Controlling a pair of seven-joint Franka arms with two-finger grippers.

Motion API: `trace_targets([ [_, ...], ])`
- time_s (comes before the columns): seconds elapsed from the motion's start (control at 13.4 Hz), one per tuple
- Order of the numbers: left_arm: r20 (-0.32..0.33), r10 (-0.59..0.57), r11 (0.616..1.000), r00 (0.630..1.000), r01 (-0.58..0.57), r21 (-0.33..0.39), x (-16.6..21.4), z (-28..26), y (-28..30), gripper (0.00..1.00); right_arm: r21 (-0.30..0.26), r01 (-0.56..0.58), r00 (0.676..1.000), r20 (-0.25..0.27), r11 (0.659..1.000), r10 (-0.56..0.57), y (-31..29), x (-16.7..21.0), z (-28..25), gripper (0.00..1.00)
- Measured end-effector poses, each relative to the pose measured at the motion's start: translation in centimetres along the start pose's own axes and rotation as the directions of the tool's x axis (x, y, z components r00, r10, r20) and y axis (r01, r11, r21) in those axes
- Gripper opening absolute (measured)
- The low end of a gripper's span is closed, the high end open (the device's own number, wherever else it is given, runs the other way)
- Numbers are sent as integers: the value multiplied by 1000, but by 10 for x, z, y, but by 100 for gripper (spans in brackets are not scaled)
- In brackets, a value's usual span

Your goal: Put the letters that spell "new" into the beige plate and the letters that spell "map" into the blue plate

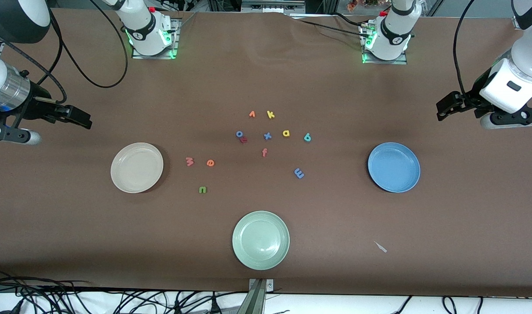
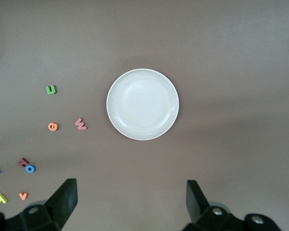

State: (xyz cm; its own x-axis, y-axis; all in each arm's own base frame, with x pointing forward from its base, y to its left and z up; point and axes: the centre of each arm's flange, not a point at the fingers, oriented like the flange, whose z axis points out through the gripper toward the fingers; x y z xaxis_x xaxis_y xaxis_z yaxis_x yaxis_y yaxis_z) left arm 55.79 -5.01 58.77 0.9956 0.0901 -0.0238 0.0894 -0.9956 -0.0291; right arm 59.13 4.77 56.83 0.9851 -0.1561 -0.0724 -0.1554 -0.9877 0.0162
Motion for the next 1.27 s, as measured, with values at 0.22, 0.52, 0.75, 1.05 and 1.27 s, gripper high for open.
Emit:
trace_targets([
  [0.22, 0, 5, 1000, 1000, -5, 0, 0, 0, 1, 100, 0, 0, 1000, 0, 1000, 0, 0, 0, 0, 100],
  [0.52, 0, 11, 1000, 1000, -11, 0, -1, 0, 3, 100, 0, 0, 1000, 0, 1000, 0, 0, 0, 0, 100],
  [0.75, 0, 16, 1000, 1000, -16, 0, -1, 0, 5, 100, 0, 0, 1000, 0, 1000, 0, 0, 0, 0, 100],
  [1.05, 0, 18, 1000, 1000, -18, 0, -1, 0, 6, 100, 0, 0, 1000, 0, 1000, 0, 0, 0, 0, 100],
  [1.27, 0, 20, 1000, 1000, -20, 0, -1, 0, 6, 100, 0, 1, 1000, 0, 1000, -1, 0, 0, 0, 100],
])
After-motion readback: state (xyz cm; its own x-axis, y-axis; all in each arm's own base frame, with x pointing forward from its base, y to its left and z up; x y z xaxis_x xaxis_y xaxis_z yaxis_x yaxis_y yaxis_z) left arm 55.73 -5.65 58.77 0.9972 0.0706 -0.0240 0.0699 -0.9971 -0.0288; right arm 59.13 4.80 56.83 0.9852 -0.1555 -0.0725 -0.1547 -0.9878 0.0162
